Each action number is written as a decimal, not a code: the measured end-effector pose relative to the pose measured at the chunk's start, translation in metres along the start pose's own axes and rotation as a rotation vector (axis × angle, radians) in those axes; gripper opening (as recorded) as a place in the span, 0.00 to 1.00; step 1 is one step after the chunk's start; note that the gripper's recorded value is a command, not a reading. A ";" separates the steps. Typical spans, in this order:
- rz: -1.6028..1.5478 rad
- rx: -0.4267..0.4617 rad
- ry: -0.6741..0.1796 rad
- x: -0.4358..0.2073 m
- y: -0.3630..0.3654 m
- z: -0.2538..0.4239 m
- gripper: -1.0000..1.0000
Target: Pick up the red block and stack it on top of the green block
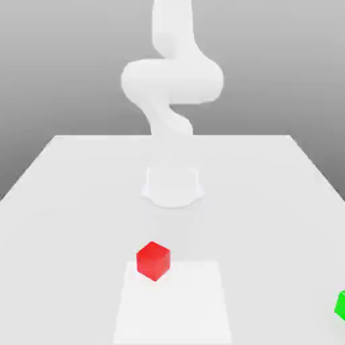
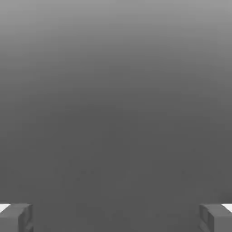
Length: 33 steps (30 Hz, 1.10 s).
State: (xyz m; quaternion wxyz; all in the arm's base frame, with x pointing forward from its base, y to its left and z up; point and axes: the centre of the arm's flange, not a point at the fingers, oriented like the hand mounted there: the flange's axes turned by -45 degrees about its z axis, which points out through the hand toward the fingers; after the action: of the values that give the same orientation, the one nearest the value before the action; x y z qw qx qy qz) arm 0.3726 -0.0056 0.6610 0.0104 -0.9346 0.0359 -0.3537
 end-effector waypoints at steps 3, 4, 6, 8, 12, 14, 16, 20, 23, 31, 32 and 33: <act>0.087 -0.020 -0.110 -0.028 0.010 0.074 0.50; 0.115 -0.028 -0.146 -0.040 0.013 0.096 0.50; 0.172 -0.046 -0.217 -0.067 0.020 0.139 0.50; 0.229 -0.069 -0.289 -0.099 0.026 0.177 0.50; 0.347 -0.126 -0.438 -0.177 0.039 0.242 0.50; 0.410 -0.164 -0.519 -0.225 0.045 0.268 0.50; 0.474 -0.205 -0.600 -0.276 0.052 0.291 0.50; 0.540 -0.250 -0.681 -0.344 0.059 0.332 0.50; 0.544 -0.252 -0.687 -0.365 0.060 0.350 0.50; 0.544 -0.253 -0.686 -0.371 0.060 0.356 0.00; 0.544 -0.253 -0.686 -0.368 0.060 0.353 0.00; 0.544 -0.253 -0.687 -0.363 0.060 0.348 0.00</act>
State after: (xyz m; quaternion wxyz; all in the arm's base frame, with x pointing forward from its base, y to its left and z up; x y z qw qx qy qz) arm 0.3284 -0.0400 0.1580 0.0001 -0.9483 0.3173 -0.0006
